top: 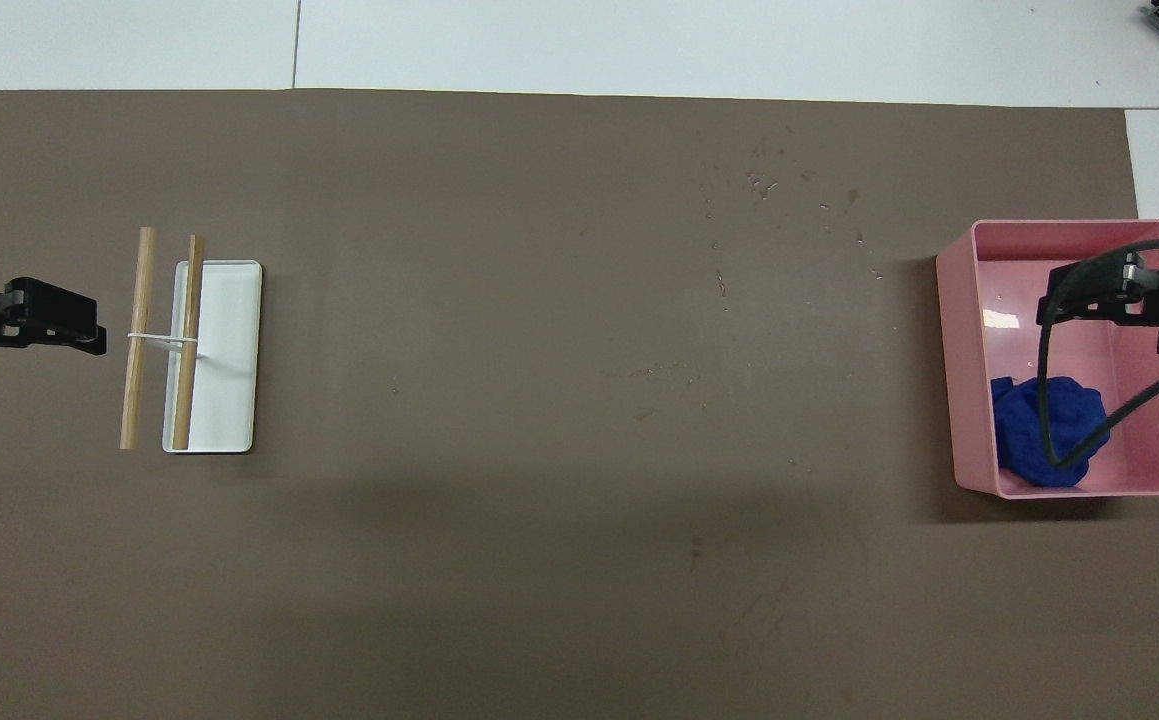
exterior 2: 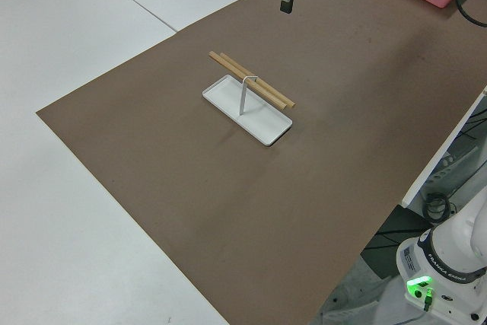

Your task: Wipe water with towel using both arms

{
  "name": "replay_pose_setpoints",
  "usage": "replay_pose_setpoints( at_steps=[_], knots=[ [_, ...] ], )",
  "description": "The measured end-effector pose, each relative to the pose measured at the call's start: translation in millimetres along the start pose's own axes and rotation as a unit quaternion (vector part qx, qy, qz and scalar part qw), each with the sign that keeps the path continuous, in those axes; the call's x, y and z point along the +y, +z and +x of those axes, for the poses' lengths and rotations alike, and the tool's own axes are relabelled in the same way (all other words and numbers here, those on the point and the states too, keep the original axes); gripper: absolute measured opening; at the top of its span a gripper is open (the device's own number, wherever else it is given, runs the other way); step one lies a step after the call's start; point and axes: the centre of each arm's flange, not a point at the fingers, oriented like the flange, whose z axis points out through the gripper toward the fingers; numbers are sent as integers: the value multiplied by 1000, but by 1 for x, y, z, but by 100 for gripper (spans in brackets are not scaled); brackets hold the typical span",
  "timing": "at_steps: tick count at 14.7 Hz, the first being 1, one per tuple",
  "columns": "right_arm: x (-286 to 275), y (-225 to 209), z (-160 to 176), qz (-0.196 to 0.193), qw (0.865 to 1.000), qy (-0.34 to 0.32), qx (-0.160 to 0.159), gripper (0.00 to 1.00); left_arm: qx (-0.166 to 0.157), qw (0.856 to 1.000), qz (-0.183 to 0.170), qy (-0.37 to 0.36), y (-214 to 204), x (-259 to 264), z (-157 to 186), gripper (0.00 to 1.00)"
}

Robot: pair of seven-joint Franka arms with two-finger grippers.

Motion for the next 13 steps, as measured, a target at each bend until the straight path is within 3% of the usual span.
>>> replay_pose_setpoints(
  at_steps=[5, 13],
  knots=[
    [1, 8, -3, -5, 1000, -4, -19, 100, -2, 1000, 0, -3, 0, -3, 0, 100],
    [1, 9, -3, -6, 1000, -4, -21, 100, -2, 1000, 0, -3, 0, -3, 0, 100]
  ],
)
